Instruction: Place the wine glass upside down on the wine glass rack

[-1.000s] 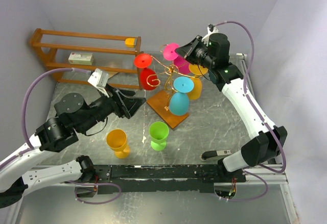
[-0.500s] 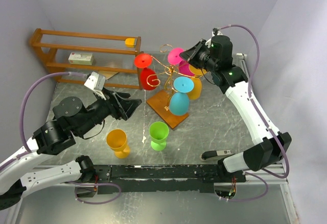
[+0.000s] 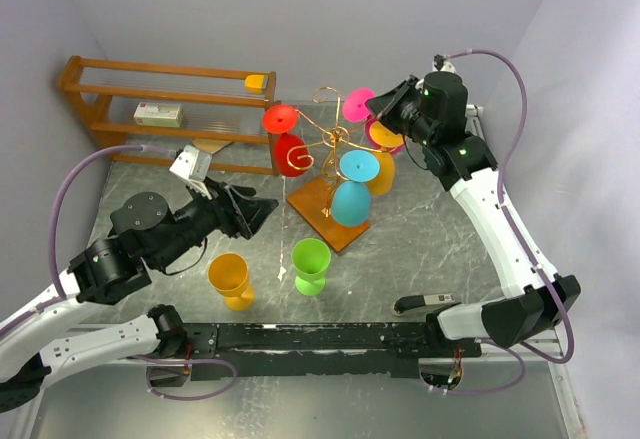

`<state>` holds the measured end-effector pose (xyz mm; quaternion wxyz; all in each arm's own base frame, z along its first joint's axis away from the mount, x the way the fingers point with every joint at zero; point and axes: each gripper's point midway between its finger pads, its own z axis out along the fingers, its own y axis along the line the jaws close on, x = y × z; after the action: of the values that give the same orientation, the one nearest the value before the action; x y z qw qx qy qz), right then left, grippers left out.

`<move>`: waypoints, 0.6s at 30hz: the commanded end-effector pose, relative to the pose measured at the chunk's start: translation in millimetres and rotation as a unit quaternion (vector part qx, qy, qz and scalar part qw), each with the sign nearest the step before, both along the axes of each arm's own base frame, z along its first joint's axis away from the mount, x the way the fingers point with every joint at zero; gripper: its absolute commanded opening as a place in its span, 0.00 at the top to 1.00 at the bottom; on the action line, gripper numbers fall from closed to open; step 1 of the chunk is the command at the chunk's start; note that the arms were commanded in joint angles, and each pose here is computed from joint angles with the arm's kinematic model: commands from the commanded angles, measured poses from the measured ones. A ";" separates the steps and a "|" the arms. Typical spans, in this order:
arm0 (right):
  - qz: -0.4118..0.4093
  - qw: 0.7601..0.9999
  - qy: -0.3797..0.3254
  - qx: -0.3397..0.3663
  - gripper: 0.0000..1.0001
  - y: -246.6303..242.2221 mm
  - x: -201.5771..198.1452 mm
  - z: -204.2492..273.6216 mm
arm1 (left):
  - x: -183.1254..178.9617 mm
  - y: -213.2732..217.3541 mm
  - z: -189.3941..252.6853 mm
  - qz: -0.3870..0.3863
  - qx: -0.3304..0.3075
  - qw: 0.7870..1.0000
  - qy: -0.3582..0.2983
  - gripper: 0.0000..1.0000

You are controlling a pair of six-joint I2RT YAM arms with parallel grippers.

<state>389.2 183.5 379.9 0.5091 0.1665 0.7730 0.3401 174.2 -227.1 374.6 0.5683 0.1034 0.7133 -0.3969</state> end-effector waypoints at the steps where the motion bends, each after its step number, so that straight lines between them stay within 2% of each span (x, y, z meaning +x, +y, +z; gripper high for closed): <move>1: -0.038 0.999 -0.025 -0.011 1.00 -17.6 3.1 14.6 | -2.0 4.6 0.1 0.002 -0.001 1.000 -0.002 0.24; 9: -0.078 0.996 -0.037 -0.022 1.00 -32.5 7.2 11.8 | -1.6 6.9 -0.8 0.005 0.004 1.000 -0.009 0.25; 18: -0.082 0.994 -0.062 -0.044 1.00 -34.5 18.4 15.5 | 3.8 -0.1 -5.0 0.005 0.018 1.000 -0.009 0.25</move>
<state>398.2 159.3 378.1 0.5476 0.1904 0.7632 0.2853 174.2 -225.7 371.8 0.5695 0.1075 0.7146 -0.3916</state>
